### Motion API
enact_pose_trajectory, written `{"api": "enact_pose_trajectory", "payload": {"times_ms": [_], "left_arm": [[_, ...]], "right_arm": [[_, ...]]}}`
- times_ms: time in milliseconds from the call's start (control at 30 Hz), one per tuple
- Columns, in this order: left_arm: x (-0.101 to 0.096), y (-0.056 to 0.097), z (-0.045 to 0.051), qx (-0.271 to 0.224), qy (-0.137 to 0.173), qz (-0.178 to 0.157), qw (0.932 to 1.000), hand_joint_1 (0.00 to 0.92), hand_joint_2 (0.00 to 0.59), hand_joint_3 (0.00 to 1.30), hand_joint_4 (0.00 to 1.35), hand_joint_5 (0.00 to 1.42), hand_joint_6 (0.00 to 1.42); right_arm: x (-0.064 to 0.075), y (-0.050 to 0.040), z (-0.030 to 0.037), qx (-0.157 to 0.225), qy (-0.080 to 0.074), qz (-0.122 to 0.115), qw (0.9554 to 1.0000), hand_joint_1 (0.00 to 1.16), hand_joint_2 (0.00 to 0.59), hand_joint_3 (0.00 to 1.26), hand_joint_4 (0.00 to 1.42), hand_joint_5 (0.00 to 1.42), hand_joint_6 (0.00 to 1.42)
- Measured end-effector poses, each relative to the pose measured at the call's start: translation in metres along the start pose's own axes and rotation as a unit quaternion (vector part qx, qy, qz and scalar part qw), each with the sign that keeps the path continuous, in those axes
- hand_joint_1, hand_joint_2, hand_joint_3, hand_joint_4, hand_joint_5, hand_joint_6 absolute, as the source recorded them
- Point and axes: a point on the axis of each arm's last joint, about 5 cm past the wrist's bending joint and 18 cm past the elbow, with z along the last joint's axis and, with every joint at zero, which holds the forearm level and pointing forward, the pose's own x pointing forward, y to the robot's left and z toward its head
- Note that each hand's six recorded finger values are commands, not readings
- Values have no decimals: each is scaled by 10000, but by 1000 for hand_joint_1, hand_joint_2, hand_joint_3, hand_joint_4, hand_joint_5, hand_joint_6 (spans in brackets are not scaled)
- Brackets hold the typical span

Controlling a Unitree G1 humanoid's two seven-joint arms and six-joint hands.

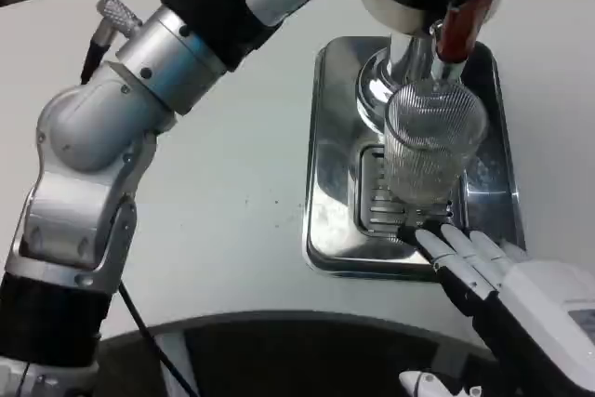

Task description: Grasp the cup under the faucet to collect the drink, then remove the cup.

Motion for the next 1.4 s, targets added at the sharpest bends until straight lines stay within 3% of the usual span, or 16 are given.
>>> {"api": "enact_pose_trajectory", "payload": {"times_ms": [400,667,1000,1400], "left_arm": [[109,-56,-185,-704,601,-575,9940,0,104,199,151,266,277],[92,-105,-325,-889,1082,-1008,9850,0,104,187,144,257,276],[137,-50,-325,-687,1150,-1245,9831,0,100,180,133,249,262],[150,-60,-317,-248,1044,-1514,9826,0,94,173,123,233,247]], "right_arm": [[-41,5,-9,54,81,60,9999,292,405,63,0,0,0],[-52,9,-15,99,96,80,9999,292,405,63,0,0,0],[-30,0,-5,87,18,25,10000,292,405,63,0,0,0],[-14,1,-13,118,38,8,9999,292,401,64,0,0,0]]}}
